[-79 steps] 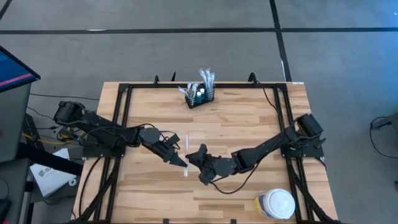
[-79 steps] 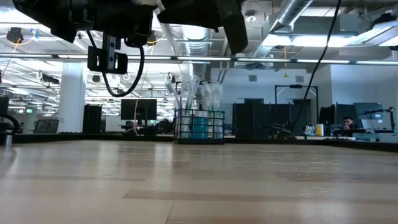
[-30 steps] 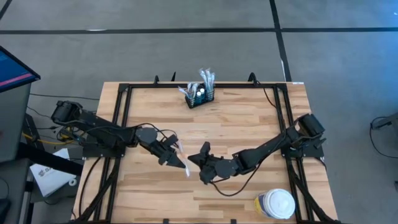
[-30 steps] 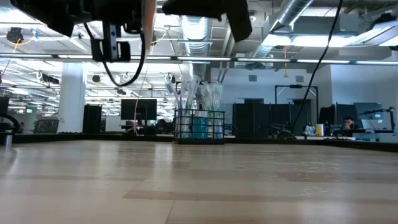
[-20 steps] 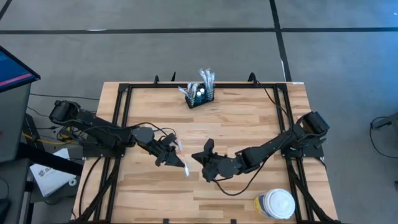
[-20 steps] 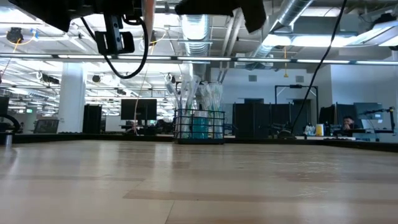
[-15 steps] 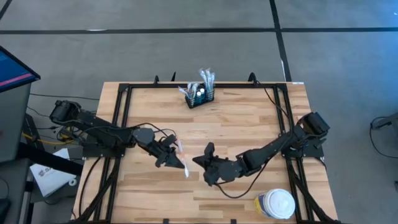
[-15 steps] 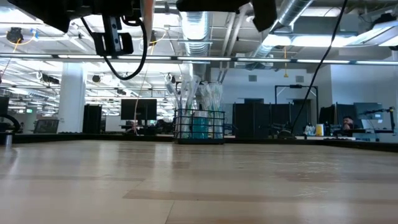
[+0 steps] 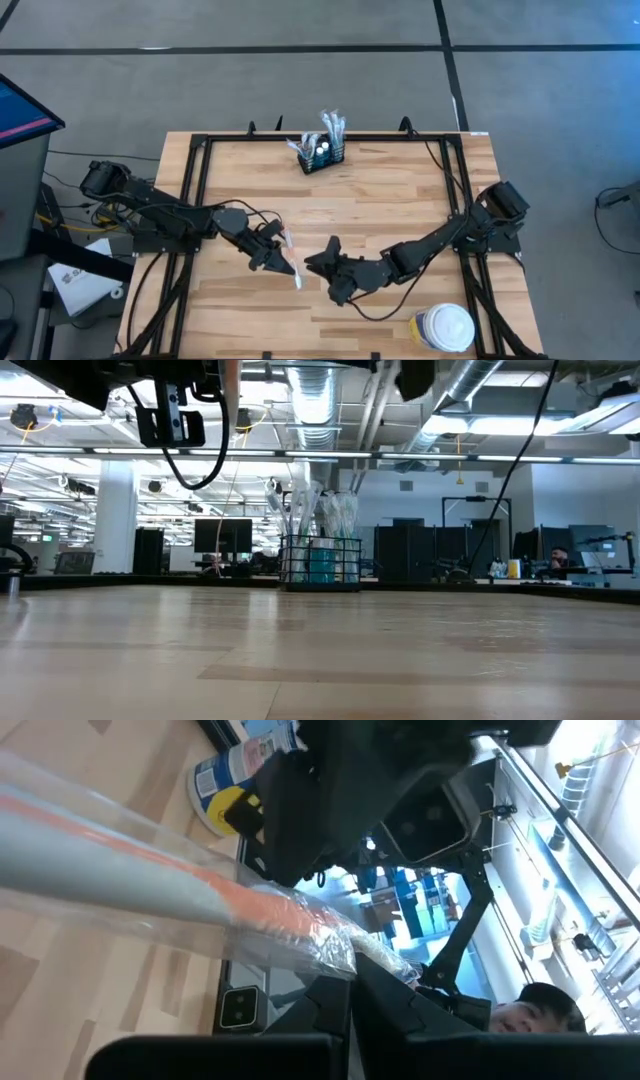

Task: Pick & Place toothbrushing station
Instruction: Put the orange toothbrush into the black wire organizer

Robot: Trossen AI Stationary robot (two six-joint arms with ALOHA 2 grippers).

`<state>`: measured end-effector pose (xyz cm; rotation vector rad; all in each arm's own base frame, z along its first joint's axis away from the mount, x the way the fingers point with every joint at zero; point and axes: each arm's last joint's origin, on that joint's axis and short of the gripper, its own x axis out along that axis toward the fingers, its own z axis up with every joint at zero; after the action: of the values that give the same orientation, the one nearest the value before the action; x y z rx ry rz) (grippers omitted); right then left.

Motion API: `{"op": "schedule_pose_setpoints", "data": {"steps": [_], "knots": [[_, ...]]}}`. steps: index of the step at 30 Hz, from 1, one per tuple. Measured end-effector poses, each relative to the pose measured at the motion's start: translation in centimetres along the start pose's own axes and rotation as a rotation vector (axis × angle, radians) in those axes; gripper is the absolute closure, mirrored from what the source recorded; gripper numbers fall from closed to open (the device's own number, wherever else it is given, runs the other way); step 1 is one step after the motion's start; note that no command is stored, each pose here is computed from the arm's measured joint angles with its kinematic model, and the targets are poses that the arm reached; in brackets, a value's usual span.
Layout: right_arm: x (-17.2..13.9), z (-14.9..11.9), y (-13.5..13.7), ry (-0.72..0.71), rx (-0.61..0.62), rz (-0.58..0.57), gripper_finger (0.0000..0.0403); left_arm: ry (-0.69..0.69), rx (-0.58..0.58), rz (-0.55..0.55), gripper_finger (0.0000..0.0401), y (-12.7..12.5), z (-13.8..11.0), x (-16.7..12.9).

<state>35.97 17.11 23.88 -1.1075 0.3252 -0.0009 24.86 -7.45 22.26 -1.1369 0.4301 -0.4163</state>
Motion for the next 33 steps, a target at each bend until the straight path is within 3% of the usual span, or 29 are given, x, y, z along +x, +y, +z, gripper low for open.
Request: {"op": "schedule_pose_setpoints", "data": {"steps": [5,10,26,33], "knots": [[0.2,0.0,-0.7,-0.021,-0.036,-0.042,0.0242,-0.016,0.000,0.007,0.0400,0.0,0.0,0.0],[0.5,-0.2,-1.0,-0.043,-0.016,-0.038,0.0231,-0.041,0.000,0.015,0.0400,0.0,0.1,0.0],[1.3,-0.7,-1.5,-0.170,-0.016,0.028,0.0278,-0.091,-0.013,0.009,0.0400,-0.1,0.4,0.0],[1.4,-0.7,-2.0,-0.210,0.006,0.003,0.0286,-0.093,-0.012,0.005,0.0400,-0.2,0.4,0.0]]}}
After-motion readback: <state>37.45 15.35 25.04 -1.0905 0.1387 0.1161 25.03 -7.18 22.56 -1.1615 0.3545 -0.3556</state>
